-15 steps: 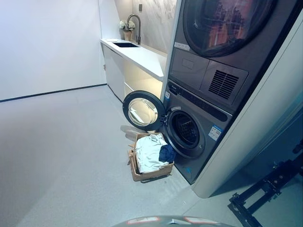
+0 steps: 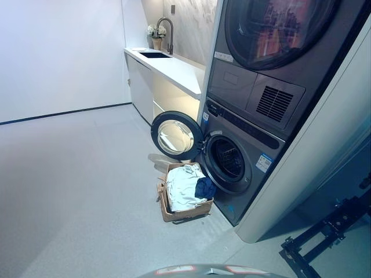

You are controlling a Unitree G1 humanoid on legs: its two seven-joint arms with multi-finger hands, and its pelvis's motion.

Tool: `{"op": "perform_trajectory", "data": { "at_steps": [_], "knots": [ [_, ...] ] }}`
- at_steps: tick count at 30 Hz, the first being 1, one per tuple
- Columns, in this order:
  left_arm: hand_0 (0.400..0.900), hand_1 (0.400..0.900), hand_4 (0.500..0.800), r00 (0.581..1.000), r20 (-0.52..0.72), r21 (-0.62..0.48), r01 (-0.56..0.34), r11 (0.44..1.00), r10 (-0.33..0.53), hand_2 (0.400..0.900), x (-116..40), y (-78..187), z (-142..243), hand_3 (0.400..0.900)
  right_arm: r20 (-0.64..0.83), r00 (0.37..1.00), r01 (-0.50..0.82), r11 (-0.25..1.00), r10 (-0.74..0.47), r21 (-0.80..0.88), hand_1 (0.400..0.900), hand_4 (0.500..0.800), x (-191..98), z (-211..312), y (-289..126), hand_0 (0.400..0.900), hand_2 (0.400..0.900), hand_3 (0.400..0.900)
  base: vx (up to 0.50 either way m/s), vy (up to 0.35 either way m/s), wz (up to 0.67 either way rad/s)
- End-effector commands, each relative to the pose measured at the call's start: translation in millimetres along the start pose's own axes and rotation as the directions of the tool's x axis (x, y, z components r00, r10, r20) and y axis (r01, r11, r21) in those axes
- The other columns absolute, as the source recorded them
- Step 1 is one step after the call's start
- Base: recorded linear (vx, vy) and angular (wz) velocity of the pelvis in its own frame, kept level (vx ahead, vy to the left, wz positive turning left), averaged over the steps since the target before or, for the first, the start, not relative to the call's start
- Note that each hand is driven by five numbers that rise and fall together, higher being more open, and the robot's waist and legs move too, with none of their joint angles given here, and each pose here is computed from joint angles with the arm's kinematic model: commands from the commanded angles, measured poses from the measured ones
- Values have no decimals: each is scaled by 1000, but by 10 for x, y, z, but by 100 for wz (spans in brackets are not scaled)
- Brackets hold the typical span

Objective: Put the clothes in the basket into the washing machine.

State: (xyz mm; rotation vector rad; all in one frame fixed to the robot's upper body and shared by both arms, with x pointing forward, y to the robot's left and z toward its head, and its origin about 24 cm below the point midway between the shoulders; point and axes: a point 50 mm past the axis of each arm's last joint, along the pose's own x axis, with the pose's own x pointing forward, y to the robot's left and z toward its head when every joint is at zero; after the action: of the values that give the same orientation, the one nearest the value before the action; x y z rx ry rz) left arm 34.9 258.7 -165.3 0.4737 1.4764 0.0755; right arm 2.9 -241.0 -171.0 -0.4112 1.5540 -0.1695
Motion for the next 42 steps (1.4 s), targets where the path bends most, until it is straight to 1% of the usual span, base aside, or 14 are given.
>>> {"op": "perform_trajectory", "data": {
  "at_steps": [1,6,10,11,12,13,14,17,19,24,32,35,37,42],
  "knots": [
    [900,900,800,993,113,-67,22,998,-14,900,-28,-175,427,900,95,990,99,995,-101,20,900,800,7,425,-308,900,900,900,0,0,0],
    [900,900,800,989,147,-87,-6,996,19,900,-33,-83,557,900,152,981,114,992,-122,57,900,800,-12,618,-388,900,900,900,-72,-58,-3],
    [900,900,800,987,156,-112,-9,994,26,900,-35,-55,592,900,159,979,121,990,-131,74,900,800,-14,639,-419,900,900,900,45,-127,2],
    [900,900,800,987,158,-122,-7,992,26,900,-35,-57,596,900,162,978,123,989,-135,79,900,800,-15,643,-432,900,900,900,44,-208,6],
    [900,900,800,985,170,-160,5,987,22,900,-42,-65,641,900,176,973,136,986,-152,100,900,800,-20,680,-495,900,900,900,43,-208,7],
    [900,900,800,985,170,-160,6,987,22,900,-42,-65,641,900,176,973,136,986,-152,100,900,800,-20,680,-495,900,900,900,56,-306,14],
    [900,900,800,984,180,-192,22,981,13,900,-47,-86,660,900,182,969,149,982,-168,113,900,800,-21,684,-553,900,900,900,56,-237,14],
    [900,900,800,982,189,-221,36,975,6,900,-53,-104,689,900,180,966,165,978,-187,127,900,800,-20,666,-613,900,900,900,60,-254,17],
    [900,900,800,978,208,-266,57,962,0,900,-62,-118,732,900,206,955,188,972,-215,145,900,800,-35,729,-710,900,900,900,70,-211,10],
    [900,900,800,980,199,-321,67,945,-2,900,-61,-156,689,900,259,933,222,966,-250,132,900,800,-76,898,-827,900,900,900,160,-36,1],
    [900,900,800,991,135,-353,48,935,0,900,-43,-225,474,900,312,913,236,965,-262,119,900,800,-117,1054,-857,900,900,900,514,155,-28],
    [900,900,800,989,143,-357,23,934,31,900,-38,-141,505,900,348,906,210,969,-242,129,900,800,-140,1148,-759,900,900,900,556,271,-32],
    [900,900,800,982,178,-363,12,932,56,900,-43,-33,610,900,376,898,193,972,-229,133,900,800,-166,1242,-714,900,900,900,626,315,-13],
    [900,900,800,972,217,-362,-3,932,87,900,-58,121,780,900,416,882,163,971,-223,175,900,800,-215,1386,-713,900,900,900,502,295,11]
  ]
}}
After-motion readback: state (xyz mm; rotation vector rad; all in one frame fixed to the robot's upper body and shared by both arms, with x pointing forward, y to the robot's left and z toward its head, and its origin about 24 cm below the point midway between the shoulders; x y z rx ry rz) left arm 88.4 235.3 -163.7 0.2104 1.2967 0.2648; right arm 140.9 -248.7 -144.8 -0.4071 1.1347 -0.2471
